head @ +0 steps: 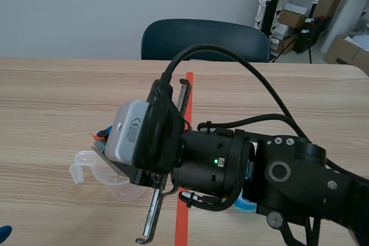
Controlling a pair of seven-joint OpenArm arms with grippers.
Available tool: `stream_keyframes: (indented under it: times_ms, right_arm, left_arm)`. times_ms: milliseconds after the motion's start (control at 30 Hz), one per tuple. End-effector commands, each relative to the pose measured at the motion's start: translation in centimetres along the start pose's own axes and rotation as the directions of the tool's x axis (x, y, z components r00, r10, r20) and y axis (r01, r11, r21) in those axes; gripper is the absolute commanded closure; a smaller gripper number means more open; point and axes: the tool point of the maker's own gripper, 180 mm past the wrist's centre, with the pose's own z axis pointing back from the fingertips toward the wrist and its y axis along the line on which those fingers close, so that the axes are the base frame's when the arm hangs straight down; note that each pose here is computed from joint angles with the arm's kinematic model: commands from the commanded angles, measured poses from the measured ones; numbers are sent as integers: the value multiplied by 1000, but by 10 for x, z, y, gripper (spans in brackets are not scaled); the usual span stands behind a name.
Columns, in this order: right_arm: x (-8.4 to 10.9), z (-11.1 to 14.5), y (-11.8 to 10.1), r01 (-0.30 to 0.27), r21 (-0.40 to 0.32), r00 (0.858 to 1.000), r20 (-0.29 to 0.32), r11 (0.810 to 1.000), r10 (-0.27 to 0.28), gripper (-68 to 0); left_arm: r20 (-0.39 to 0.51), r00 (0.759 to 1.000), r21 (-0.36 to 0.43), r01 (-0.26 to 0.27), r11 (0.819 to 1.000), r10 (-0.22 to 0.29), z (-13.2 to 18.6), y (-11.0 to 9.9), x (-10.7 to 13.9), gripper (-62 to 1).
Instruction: Do the redox reaction experiment. lift the metal plate out of the left beaker
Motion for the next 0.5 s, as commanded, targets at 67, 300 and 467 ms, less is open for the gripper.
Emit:
stream_keyframes:
  times_ms: [67, 300, 467]
  right_arm:
    - [5, 0, -11, 37, -32, 999, 26, 999, -36, 2]
    - [8, 1, -20, 127, -69, 991, 50, 989, -124, 2]
    - [6, 3, -32, 197, -113, 980, 53, 974, -192, 2]
  left_arm:
    - [42, 999, 2, 1, 1000, -1, 3, 2, 10, -623]
    - [42, 999, 2, 1, 1000, -1, 3, 2, 10, -623]
    - [42, 999, 2, 1, 1000, -1, 3, 2, 10, -623]
